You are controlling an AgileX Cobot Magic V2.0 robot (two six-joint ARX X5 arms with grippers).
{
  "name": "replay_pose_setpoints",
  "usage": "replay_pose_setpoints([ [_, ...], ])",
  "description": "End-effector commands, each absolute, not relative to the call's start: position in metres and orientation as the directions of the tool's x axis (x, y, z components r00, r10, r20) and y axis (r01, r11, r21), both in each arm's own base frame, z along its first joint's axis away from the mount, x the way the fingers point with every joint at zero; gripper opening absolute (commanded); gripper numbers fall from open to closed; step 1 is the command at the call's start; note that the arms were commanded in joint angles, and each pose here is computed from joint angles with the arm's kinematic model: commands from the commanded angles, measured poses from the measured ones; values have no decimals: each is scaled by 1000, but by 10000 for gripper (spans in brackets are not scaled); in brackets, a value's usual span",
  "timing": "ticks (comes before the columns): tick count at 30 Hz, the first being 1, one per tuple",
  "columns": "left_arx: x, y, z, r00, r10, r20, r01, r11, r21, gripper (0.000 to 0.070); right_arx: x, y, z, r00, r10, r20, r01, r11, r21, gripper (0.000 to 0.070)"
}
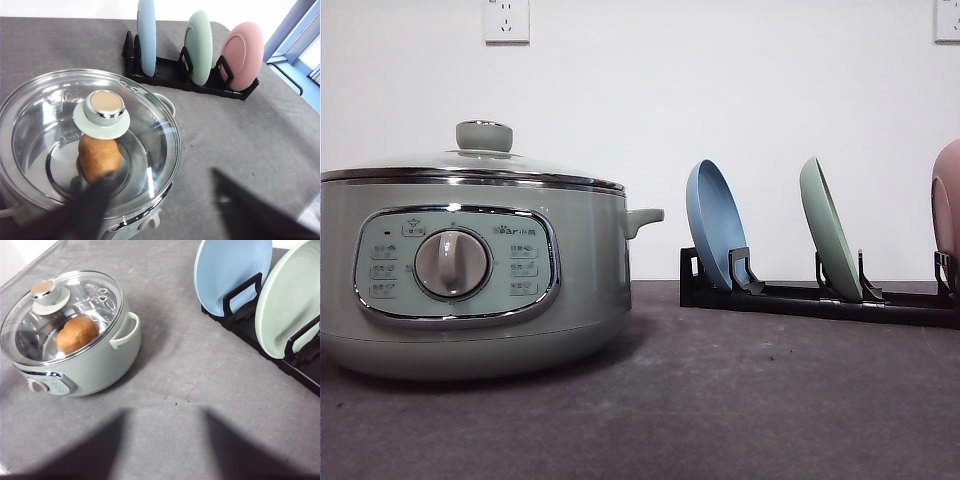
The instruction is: Transfer potato from steamer to green plate
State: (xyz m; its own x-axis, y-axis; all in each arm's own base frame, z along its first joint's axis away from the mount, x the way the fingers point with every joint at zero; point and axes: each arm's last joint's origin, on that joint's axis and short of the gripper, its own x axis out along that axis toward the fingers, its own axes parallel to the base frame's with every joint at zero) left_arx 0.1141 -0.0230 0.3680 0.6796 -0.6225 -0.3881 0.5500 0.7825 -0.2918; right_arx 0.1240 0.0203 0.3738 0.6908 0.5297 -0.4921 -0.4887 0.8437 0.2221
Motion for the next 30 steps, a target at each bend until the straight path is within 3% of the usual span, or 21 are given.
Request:
replay_pose_setpoints([
  [1, 114, -23, 375, 687, -626, -368, 566, 779, -269, 634, 125, 21, 379, 698, 530, -482, -486, 845, 224, 526],
  [20, 114, -23, 377, 696, -627, -350, 571, 779, -259, 634, 129, 21, 380, 709, 530, -465, -449, 848, 282, 526],
  [30, 114, -23, 377, 695, -627, -352, 571, 779, -260, 634, 173, 23, 395, 744, 515, -425, -379, 850, 367, 526],
])
